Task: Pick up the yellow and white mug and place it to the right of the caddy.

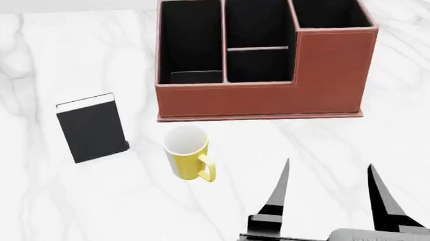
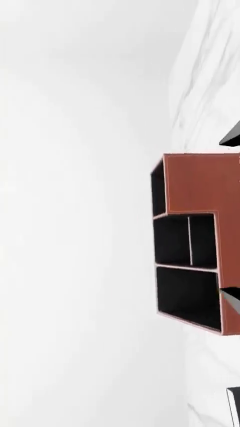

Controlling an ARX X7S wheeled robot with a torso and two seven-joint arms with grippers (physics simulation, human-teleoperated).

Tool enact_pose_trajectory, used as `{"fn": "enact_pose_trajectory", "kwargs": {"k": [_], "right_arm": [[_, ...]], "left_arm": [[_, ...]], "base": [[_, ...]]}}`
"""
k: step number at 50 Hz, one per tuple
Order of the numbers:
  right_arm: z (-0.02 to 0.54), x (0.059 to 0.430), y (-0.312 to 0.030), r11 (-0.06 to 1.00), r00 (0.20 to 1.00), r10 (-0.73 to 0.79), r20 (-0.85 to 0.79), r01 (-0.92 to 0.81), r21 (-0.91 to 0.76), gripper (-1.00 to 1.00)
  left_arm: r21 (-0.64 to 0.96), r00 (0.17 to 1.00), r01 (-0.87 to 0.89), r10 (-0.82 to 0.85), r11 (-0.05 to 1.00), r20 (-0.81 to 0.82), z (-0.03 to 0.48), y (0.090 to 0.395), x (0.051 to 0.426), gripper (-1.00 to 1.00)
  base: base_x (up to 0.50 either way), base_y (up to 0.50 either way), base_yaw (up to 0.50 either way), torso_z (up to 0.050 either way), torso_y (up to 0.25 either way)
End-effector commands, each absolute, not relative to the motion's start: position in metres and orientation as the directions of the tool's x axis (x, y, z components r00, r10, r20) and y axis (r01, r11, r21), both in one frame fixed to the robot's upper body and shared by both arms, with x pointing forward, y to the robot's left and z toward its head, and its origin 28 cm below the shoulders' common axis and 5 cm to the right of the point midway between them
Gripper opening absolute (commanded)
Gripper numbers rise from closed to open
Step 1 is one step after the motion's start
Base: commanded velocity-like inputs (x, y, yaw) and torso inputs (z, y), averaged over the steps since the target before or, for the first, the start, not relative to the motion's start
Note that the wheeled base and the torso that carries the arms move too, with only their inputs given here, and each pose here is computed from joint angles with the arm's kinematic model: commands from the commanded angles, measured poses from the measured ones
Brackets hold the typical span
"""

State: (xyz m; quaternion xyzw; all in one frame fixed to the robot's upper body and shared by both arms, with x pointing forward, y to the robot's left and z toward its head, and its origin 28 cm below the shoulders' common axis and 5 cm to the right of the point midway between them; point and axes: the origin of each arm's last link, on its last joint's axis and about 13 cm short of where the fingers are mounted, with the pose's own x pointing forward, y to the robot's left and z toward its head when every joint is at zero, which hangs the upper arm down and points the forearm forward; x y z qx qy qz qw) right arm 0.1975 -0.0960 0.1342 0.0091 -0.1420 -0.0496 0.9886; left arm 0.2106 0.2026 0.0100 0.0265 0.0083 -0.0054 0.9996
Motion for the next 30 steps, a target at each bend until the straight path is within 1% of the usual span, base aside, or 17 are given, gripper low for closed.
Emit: {"fn": "enact_pose_trajectory", "kwargs": {"k": [1,2,3,4,5,6,7,12,15,22,30], "right_arm": [[0.201,0.169,-0.102,0.998,0.885,-0.065,0.460,0.063,0.020,1.00],[0.205,0.165,-0.101,1.000,0.887,-0.019,0.462,0.020,0.005,1.00],[0.211,0.158,-0.100,0.999,0.884,0.018,0.466,-0.034,0.026,1.00],[0.215,0.151,-0.100,0.998,0.889,0.022,0.458,-0.046,0.041,1.00],[0.218,0.146,-0.107,0.999,0.886,-0.032,0.463,0.018,0.036,1.00],[0.222,0.143,-0.117,0.991,0.877,-0.122,0.464,0.133,0.009,1.00],[0.224,0.140,-0.118,0.986,0.871,-0.155,0.466,0.163,0.023,1.00],[0.233,0.129,-0.126,0.985,0.862,-0.172,0.476,0.165,0.057,1.00],[0.237,0.123,-0.132,0.983,0.843,-0.182,0.507,0.168,0.073,1.00],[0.242,0.116,-0.136,0.978,0.818,-0.206,0.538,0.182,0.098,1.00],[0.245,0.113,-0.138,0.982,0.822,-0.187,0.538,0.164,0.091,1.00]], "left_arm": [[0.056,1.000,0.012,-0.011,0.998,-0.019,0.010,0.202,0.210,1.00],[0.056,1.000,0.012,-0.011,0.998,-0.019,0.010,0.202,0.210,1.00],[0.055,1.000,0.012,-0.011,0.998,-0.020,0.010,0.202,0.211,1.00],[0.052,1.000,0.012,-0.011,0.999,-0.019,0.010,0.202,0.211,1.00],[0.051,1.000,0.012,-0.011,0.999,-0.019,0.010,0.202,0.211,1.00],[0.049,1.000,0.012,-0.011,0.999,-0.019,0.010,0.202,0.210,1.00],[0.049,1.000,0.012,-0.011,0.999,-0.019,0.010,0.202,0.211,1.00],[0.052,1.000,0.012,-0.011,0.999,-0.020,0.010,0.202,0.211,1.00],[0.048,1.000,0.012,-0.011,0.999,-0.019,0.011,0.202,0.210,1.00],[0.046,1.000,0.012,-0.011,0.999,-0.019,0.011,0.202,0.210,1.00],[0.040,1.000,0.012,-0.011,0.999,-0.019,0.011,0.202,0.210,1.00]], "base": [[0.00,0.00,0.00,0.000,0.000],[0.00,0.00,0.00,0.000,0.000],[0.00,0.00,0.00,0.000,0.000],[0.00,0.00,0.00,0.000,0.000],[0.00,0.00,0.00,0.000,0.000],[0.00,0.00,0.00,0.000,0.000],[0.00,0.00,0.00,0.000,0.000],[0.00,0.00,0.00,0.000,0.000],[0.00,0.00,0.00,0.000,0.000],[0.00,0.00,0.00,0.000,0.000],[0.00,0.00,0.00,0.000,0.000]]}}
